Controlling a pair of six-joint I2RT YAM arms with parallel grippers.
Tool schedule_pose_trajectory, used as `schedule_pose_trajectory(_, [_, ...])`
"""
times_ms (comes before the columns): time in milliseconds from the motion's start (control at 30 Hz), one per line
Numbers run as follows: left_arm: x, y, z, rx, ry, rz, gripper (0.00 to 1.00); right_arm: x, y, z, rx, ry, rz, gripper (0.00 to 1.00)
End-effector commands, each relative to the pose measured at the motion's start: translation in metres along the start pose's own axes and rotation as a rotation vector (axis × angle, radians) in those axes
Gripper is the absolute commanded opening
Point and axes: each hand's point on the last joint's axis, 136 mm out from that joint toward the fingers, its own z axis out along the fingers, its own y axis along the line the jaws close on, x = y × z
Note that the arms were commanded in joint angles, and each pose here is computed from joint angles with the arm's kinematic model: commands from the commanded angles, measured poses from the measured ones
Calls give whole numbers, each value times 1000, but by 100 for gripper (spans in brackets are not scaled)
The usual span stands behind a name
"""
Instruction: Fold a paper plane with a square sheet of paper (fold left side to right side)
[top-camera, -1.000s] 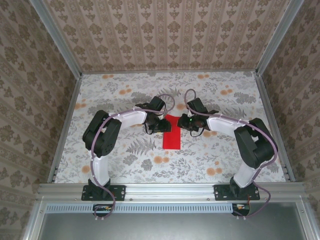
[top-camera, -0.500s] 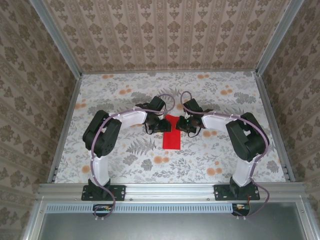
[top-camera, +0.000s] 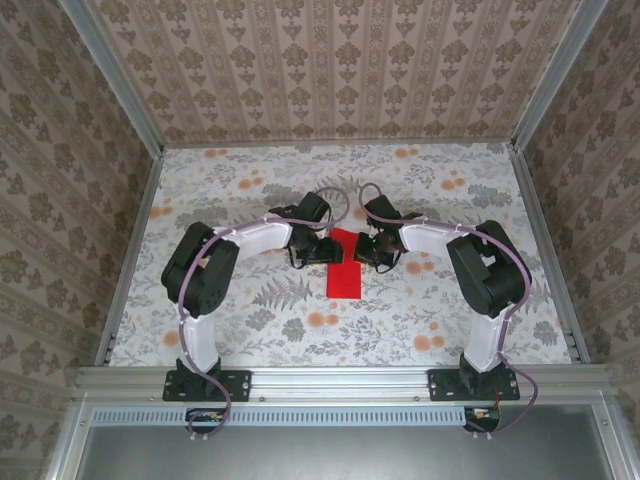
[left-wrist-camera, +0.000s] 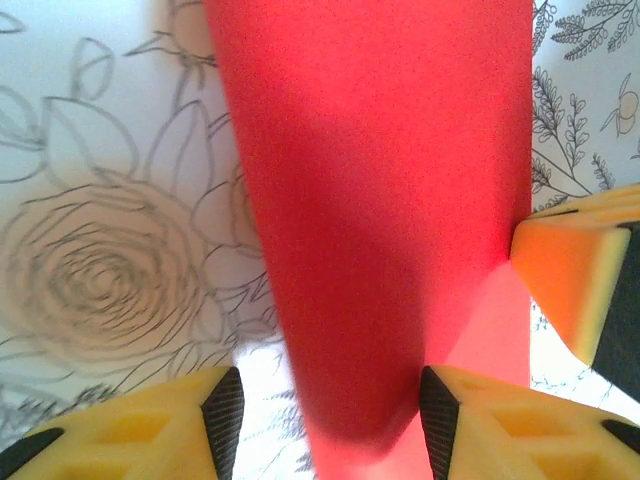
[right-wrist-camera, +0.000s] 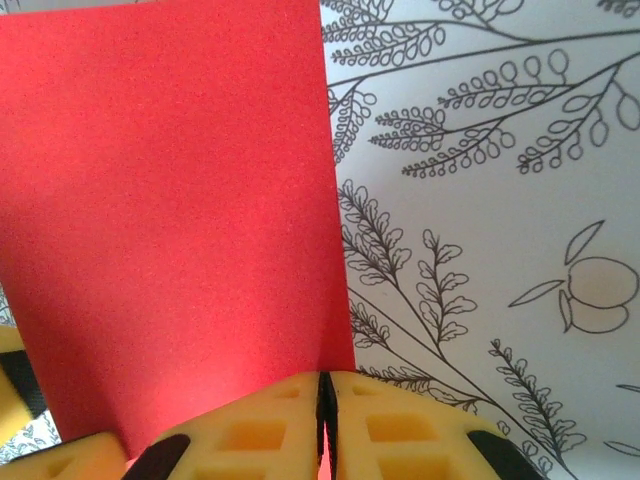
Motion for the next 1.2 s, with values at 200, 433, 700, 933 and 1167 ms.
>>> schedule_pose_trajectory(200, [-14,-30,-63,215,-145,53,47,23,-34,12,144,85,28,11])
schedule_pose_trajectory(433, [-6,-63,-44,452,-70,43,30,23,-35,12,146,88,28,10])
schedule_pose_trajectory(700, [12,-42,-8,360,27,13,28,23,-35,11,151,88,25,10])
schedule_pose_trajectory(933, [25,-12,14,242,63,-16,24,23,-37,10,163,89,20,10])
schedule_pose_trajectory(1167, [35,8,25,183,84,-46,20,24,-39,9,175,94,15,10])
